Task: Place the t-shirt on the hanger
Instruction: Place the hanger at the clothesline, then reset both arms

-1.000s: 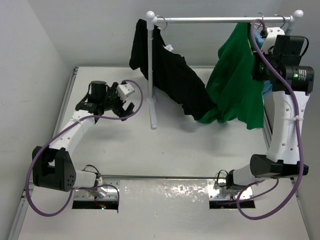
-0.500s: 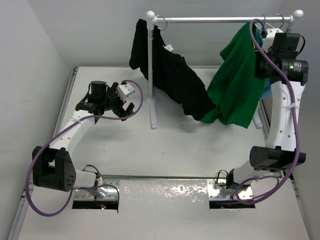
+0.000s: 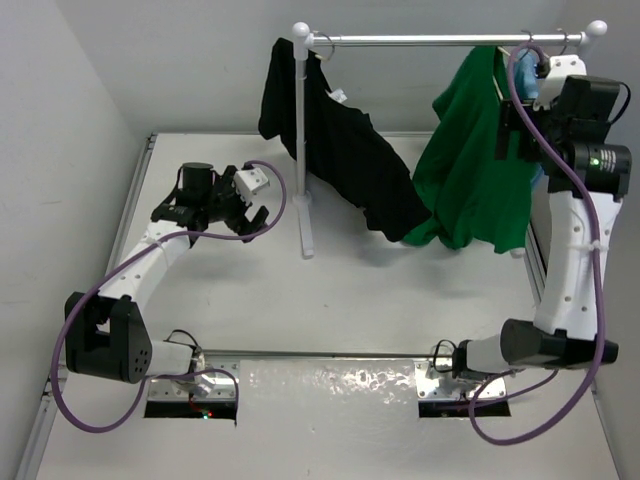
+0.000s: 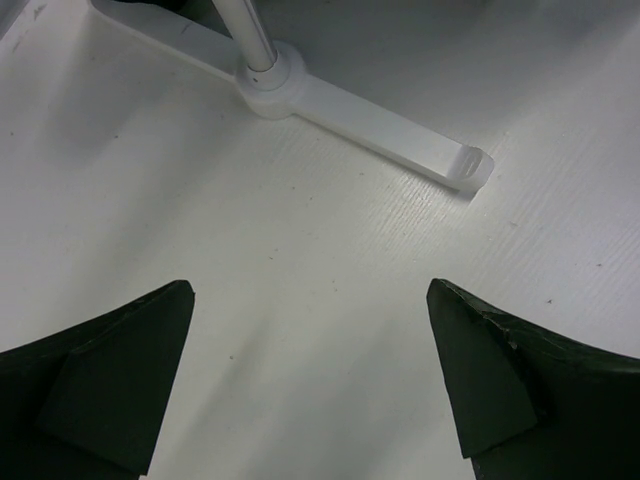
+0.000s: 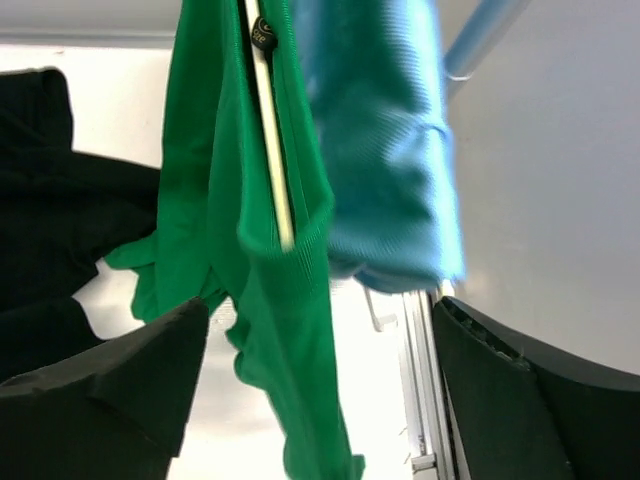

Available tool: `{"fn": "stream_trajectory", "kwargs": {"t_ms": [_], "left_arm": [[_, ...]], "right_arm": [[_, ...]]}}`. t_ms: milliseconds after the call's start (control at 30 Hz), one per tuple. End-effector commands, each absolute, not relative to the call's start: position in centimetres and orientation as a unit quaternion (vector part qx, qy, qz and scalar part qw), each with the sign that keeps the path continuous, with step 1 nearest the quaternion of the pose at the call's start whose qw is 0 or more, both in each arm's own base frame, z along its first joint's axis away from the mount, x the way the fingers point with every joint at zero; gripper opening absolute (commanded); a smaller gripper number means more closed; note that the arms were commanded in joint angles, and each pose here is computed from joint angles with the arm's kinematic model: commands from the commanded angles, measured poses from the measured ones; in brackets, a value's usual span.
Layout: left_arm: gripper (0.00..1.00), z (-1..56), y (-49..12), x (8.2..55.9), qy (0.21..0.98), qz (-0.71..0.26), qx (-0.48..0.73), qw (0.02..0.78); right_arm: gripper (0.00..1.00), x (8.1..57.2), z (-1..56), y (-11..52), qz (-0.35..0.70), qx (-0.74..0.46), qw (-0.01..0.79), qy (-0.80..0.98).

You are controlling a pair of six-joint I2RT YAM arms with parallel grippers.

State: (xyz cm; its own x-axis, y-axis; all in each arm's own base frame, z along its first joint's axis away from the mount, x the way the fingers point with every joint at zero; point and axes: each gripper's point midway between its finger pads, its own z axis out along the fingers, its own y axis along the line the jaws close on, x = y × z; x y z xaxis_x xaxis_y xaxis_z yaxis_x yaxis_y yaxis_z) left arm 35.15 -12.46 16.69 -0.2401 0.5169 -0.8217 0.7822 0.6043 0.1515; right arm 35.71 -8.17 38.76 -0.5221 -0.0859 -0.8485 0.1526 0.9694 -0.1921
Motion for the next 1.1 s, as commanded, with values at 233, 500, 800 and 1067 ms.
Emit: {"fn": "stream_trajectory", "kwargs": {"t_ms": [233, 500, 800, 1067], "left_arm": [[0.99, 16.7, -11.8, 36.0, 0.779, -0.127, 0.411, 0.456], [0.97, 16.3, -8.4, 37.0, 0.815, -0.085, 0.329, 0.469], [0.96, 14.2, -0.9, 37.9, 0.850, -0.004, 0.171, 0.498], [0.96, 11.1, 0.2, 36.2, 0.836, 0.004, 0.124, 0.534]], "right_arm": [[0.99, 31.2, 46.4, -3.7, -0.042, -0.013, 0.615, 0.787], [0.99, 28.0, 40.9, 5.8, 0.201, -0.107, 0.641, 0.733], [0.99, 28.4, 17.1, 3.6, 0.199, 0.052, 0.477, 0.855], [0.99, 25.5, 4.2, 1.9, 0.149, 0.120, 0.410, 0.892]]}}
